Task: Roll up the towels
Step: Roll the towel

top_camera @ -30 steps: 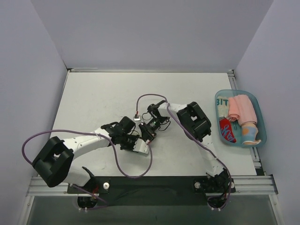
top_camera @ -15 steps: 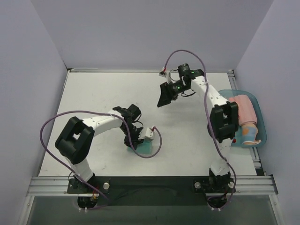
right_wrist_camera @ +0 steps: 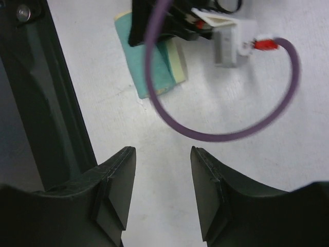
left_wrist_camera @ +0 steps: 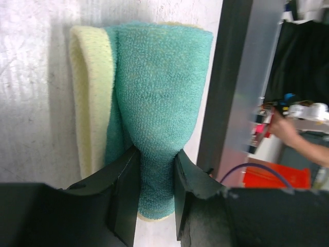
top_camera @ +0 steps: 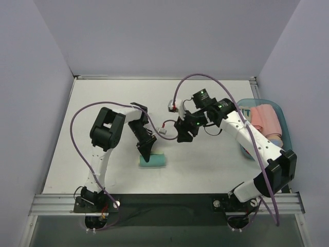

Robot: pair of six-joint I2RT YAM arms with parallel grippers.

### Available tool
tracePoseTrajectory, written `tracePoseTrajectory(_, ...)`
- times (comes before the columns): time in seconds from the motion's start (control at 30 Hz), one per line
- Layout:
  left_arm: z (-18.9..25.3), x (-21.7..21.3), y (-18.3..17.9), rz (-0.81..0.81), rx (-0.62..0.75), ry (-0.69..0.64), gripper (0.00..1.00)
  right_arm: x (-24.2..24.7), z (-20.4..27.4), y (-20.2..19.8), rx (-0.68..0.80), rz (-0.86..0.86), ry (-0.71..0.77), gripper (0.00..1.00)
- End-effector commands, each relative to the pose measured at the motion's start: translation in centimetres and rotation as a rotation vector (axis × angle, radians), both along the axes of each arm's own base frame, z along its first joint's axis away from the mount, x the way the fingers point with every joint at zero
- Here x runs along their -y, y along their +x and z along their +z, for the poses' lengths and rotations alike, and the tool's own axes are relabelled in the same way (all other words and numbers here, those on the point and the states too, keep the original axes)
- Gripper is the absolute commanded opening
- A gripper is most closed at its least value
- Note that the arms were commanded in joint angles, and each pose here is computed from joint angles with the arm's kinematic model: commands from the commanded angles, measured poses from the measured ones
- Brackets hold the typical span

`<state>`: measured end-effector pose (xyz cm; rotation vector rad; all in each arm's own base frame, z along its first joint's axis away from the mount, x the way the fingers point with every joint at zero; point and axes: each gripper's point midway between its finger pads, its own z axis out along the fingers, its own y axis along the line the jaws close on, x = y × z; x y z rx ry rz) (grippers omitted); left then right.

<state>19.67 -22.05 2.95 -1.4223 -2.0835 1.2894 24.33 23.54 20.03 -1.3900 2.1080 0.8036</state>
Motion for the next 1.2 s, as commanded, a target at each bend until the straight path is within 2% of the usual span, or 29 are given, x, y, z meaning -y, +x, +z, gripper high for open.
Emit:
tracePoseTrajectory(0.0,-3.3,-2.6,0.1,-0.103,-0.031,0.081,0.11,-1.7,-0.3,-1.4,0.147,0.111,-0.091,0.46)
tracePoseTrajectory(0.17,-3.9,-2.8,0.5,-0.102,-0.05,0.08,0.13,-5.2,-4.5,-2.4,0.249,0.259,-0.234,0.46)
tracePoseTrajectory(0.3,-4.1,-3.1,0.4,-0.1,-0.059,0.083,0.16,-7.7,-9.3,-2.9,0.26,0.334,-0.306,0.49)
tracePoseTrajectory(0.47,-4.4,-3.0,0.4,-0.079,-0.079,0.074,0.17,-10.7,-13.2,-3.3,0.419,0.468,-0.388,0.52)
tracePoseTrajectory(0.7,-4.5,-2.9,0.6,-0.06,-0.085,0.062,0.21,-11.5,-17.0,-5.2,0.342,0.554,-0.409,0.5)
tracePoseTrajectory(0.8,-4.4,-2.8,0.8,-0.032,-0.096,0.048,0.26,-10.5,-18.8,-5.5,0.28,0.557,-0.43,0.35)
tracePoseTrajectory(0.83,-4.3,-2.7,1.0,-0.02,-0.087,0.042,0.31,-10.4,-19.0,-6.1,0.237,0.556,-0.418,0.22)
tracePoseTrajectory(0.93,-3.6,-2.8,2.4,0.065,-0.049,0.016,0.33,-9.4,-19.6,-7.2,0.106,0.552,-0.403,0.08)
tracePoseTrajectory(1.03,-2.3,-3.7,4.3,0.179,-0.024,-0.02,0.39,-8.5,-19.6,-7.7,-0.032,0.527,-0.391,0.01)
tracePoseTrajectory(1.07,-2.0,-4.1,4.7,0.201,-0.021,-0.029,0.45,-8.7,-19.4,-8.3,-0.086,0.53,-0.355,0.01)
tracePoseTrajectory(1.17,-1.2,-6.1,6.3,0.308,-0.01,-0.064,0.5,-8.6,-19.2,-8.5,-0.214,0.495,-0.313,0.0)
